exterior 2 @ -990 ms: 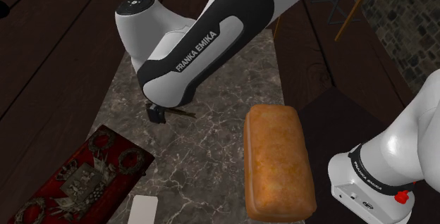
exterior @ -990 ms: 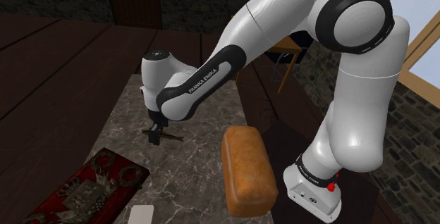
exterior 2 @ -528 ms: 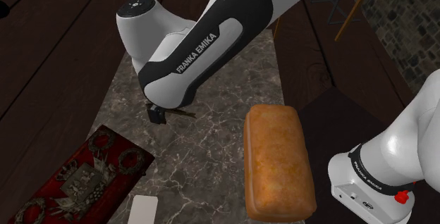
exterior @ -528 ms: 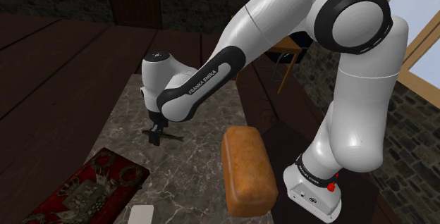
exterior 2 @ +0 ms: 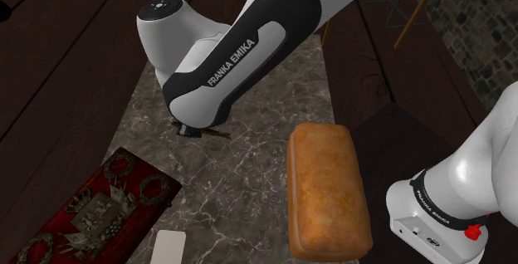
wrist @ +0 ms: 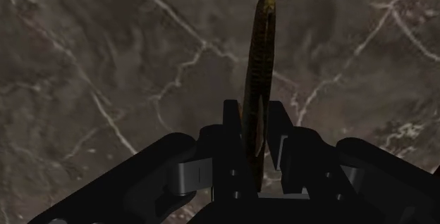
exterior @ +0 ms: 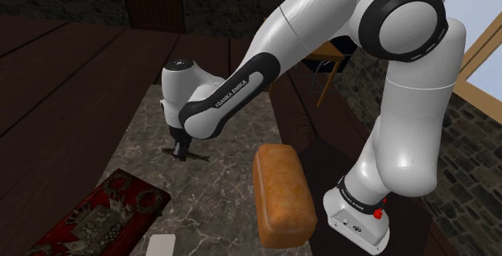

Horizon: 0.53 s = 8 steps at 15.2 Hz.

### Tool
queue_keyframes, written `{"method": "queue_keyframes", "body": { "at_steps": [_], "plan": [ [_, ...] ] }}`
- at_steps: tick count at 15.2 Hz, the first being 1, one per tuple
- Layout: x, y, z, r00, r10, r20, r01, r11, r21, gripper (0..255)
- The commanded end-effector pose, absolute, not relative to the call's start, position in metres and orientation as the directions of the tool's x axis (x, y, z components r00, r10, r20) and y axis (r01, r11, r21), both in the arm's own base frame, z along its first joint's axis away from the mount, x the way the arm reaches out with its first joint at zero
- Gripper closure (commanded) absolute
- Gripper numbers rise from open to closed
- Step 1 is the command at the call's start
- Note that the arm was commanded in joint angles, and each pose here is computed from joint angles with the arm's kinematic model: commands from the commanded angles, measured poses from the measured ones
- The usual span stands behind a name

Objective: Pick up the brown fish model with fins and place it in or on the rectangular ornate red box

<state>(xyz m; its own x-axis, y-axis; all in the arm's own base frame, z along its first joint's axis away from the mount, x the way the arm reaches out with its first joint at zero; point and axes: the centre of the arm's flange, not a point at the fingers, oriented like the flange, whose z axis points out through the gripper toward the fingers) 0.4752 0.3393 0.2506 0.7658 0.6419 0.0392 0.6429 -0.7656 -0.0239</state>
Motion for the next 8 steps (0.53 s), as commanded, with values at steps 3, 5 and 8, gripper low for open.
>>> {"method": "queue_keyframes", "body": {
  "at_steps": [3, 5, 8],
  "plan": [
    [0.475, 0.339, 0.256, 0.766, 0.642, 0.039, 0.643, -0.766, -0.024, 255],
    [0.475, 0.339, 0.266, 0.766, 0.641, 0.039, 0.643, -0.766, -0.024, 255],
    [0.475, 0.339, 0.282, 0.766, 0.641, 0.039, 0.643, -0.766, -0.024, 255]
  ]
}}
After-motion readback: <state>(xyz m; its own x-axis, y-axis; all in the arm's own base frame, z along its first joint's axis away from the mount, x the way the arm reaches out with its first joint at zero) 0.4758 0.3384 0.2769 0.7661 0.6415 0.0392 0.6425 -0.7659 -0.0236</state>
